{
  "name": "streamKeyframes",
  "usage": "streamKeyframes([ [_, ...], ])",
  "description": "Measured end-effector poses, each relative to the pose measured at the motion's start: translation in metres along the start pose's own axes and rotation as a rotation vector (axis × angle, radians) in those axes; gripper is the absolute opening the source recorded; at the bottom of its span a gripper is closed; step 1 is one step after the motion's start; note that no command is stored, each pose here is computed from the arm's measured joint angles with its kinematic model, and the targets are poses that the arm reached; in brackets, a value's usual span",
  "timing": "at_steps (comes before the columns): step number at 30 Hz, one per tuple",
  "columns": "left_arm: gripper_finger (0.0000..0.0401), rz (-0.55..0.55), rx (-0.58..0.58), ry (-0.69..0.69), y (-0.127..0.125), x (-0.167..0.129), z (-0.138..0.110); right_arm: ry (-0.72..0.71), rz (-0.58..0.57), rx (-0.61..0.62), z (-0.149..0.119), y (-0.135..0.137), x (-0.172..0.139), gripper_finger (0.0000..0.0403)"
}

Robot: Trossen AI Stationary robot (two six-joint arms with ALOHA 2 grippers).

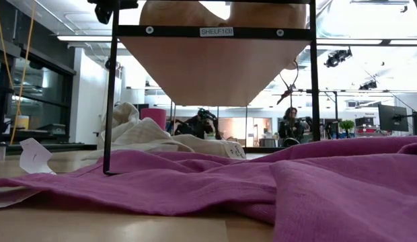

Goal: Stack small to large cups/mugs on shelf
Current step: Put the purple cup on the shelf

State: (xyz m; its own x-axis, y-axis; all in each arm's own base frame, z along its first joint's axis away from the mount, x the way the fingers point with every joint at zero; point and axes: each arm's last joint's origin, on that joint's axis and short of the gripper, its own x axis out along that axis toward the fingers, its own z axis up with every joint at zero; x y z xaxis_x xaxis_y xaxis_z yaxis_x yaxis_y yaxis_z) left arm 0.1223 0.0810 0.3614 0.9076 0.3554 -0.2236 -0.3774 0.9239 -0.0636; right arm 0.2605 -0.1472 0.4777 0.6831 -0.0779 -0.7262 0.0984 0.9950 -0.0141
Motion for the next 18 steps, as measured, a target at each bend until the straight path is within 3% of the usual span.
streamKeyframes([
  [18,0.0074,0.000,0.005,0.006,0.000,0.000,-0.001,0.124,0.011,0.001,0.003,-0.001,0.039,0.0000],
])
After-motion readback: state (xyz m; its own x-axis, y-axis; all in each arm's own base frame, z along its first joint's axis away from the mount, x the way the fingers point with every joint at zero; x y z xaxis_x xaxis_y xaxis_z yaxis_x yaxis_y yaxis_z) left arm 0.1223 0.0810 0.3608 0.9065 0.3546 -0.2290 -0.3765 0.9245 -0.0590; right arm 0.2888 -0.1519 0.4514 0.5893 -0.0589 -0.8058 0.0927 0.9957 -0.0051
